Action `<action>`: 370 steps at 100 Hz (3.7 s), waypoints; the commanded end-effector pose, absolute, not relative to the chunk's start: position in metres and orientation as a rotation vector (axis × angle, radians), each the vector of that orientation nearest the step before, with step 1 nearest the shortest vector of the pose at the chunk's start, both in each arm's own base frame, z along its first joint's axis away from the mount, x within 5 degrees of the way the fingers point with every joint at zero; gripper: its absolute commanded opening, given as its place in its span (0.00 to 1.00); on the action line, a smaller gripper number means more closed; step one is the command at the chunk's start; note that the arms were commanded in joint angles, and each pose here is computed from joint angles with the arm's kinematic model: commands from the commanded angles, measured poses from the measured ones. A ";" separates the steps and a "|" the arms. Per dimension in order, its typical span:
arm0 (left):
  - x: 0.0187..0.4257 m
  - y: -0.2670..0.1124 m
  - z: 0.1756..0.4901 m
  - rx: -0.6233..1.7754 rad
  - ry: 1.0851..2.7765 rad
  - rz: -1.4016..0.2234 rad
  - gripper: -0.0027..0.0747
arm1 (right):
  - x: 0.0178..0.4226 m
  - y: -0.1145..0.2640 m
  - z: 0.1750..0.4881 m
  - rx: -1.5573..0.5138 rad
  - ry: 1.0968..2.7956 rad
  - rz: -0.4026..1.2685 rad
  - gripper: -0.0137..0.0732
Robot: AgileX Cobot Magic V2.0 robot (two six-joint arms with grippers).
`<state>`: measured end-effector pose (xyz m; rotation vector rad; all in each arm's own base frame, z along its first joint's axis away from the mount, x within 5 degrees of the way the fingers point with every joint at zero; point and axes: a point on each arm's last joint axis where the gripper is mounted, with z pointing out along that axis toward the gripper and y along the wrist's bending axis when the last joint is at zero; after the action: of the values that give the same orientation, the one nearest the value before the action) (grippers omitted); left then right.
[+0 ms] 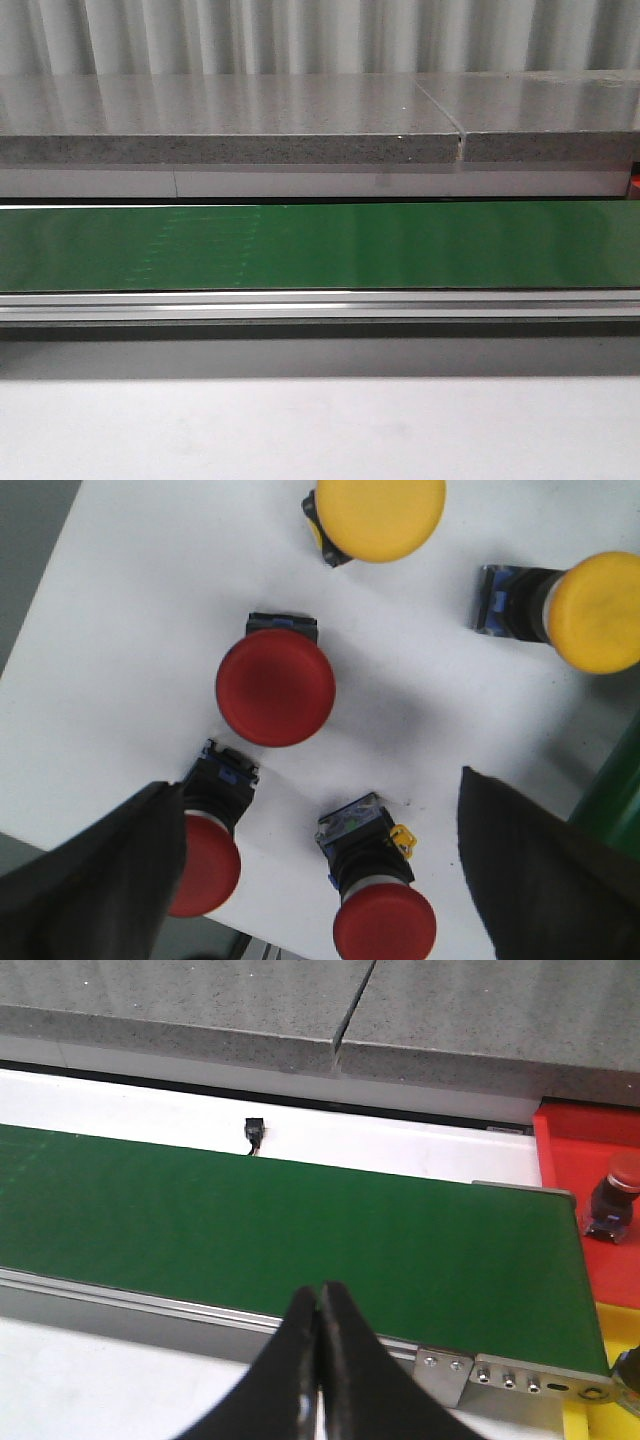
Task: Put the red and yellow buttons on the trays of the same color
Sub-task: 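Move the left gripper to another red button on the table and grasp, then carry the red button over the green belt with the left gripper, then set the red button on the green belt and open the left gripper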
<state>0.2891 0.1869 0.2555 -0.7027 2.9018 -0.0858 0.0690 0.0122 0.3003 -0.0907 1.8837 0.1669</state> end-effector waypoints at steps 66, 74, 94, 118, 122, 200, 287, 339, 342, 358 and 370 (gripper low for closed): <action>0.317 0.210 0.219 -0.655 2.913 -0.044 0.66 | 0.071 0.012 0.314 -0.096 1.792 0.153 0.08; 0.319 0.212 0.220 -0.652 2.892 -0.030 0.64 | 0.071 0.012 0.314 -0.096 1.792 0.153 0.08; 0.320 0.212 0.220 -0.651 2.884 -0.024 0.36 | 0.071 0.012 0.314 -0.096 1.792 0.153 0.08; 0.319 0.207 0.231 -0.627 2.863 -0.011 0.24 | 0.071 0.012 0.314 -0.096 1.792 0.153 0.08; 0.318 0.205 0.238 -0.615 2.848 0.009 0.24 | 0.071 0.012 0.314 -0.096 1.792 0.153 0.08; 0.304 0.103 0.337 -0.219 2.735 0.046 0.24 | 0.071 0.012 0.314 -0.096 1.792 0.153 0.08; 0.345 0.036 0.293 0.072 2.856 -0.065 0.27 | 0.071 0.012 0.314 -0.096 1.792 0.153 0.08; 0.361 0.032 0.324 -0.024 2.705 -0.163 0.71 | 0.071 0.012 0.314 -0.096 1.792 0.153 0.08; 0.361 0.035 0.328 -0.041 2.692 -0.158 0.71 | 0.071 0.012 0.314 -0.096 1.792 0.153 0.08; 0.360 0.063 0.346 -0.151 2.643 -0.124 0.71 | 0.071 0.012 0.314 -0.096 1.792 0.153 0.08; 0.353 0.095 0.347 -0.282 2.631 -0.081 0.71 | 0.071 0.012 0.314 -0.096 1.792 0.153 0.08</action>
<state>0.3629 0.0767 0.3226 -0.1900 2.7212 -0.1191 0.0690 0.0121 0.3003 -0.0910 1.8837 0.1662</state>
